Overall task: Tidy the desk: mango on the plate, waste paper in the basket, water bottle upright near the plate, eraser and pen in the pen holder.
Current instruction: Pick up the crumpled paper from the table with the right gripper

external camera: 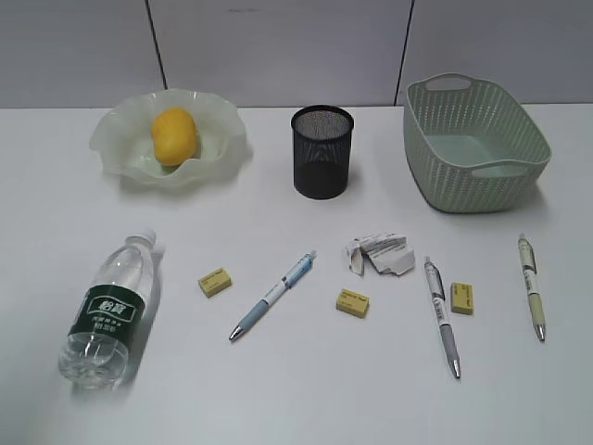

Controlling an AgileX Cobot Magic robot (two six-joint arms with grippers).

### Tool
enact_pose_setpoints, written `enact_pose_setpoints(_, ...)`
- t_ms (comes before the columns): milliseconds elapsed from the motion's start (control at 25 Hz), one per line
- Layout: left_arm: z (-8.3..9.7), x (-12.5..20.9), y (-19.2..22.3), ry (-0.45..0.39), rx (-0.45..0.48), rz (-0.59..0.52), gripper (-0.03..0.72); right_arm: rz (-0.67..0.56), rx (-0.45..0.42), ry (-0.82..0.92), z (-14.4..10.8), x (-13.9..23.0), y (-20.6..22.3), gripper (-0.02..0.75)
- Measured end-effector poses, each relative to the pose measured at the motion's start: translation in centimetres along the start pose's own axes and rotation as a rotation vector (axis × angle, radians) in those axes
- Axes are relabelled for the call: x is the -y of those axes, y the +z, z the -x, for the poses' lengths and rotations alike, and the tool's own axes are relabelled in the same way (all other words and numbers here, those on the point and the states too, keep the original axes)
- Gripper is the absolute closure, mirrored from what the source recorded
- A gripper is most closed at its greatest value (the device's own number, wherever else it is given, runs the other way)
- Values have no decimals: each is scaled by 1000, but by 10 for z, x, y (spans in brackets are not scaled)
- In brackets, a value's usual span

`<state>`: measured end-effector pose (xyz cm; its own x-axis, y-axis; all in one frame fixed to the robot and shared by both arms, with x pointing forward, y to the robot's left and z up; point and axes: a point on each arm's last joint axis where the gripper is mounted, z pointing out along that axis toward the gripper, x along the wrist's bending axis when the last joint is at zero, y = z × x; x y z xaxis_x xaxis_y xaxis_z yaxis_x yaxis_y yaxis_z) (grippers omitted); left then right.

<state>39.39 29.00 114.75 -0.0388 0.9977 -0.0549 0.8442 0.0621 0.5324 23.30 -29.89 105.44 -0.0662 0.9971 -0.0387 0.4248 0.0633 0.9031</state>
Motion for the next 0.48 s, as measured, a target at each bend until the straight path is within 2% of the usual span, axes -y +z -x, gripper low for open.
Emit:
enact_pose_setpoints(160, -9, 57, -44, -4, 25, 192, 190, 0, 0, 0, 0, 0, 0, 302)
enact_pose_setpoints(280, -16, 96, -54, -1, 16, 285, 193, 0, 0, 0, 0, 0, 0, 302)
enact_pose_setpoints(480, -28, 148, -45, 6, -35, 377, 194, 0, 0, 0, 0, 0, 0, 302)
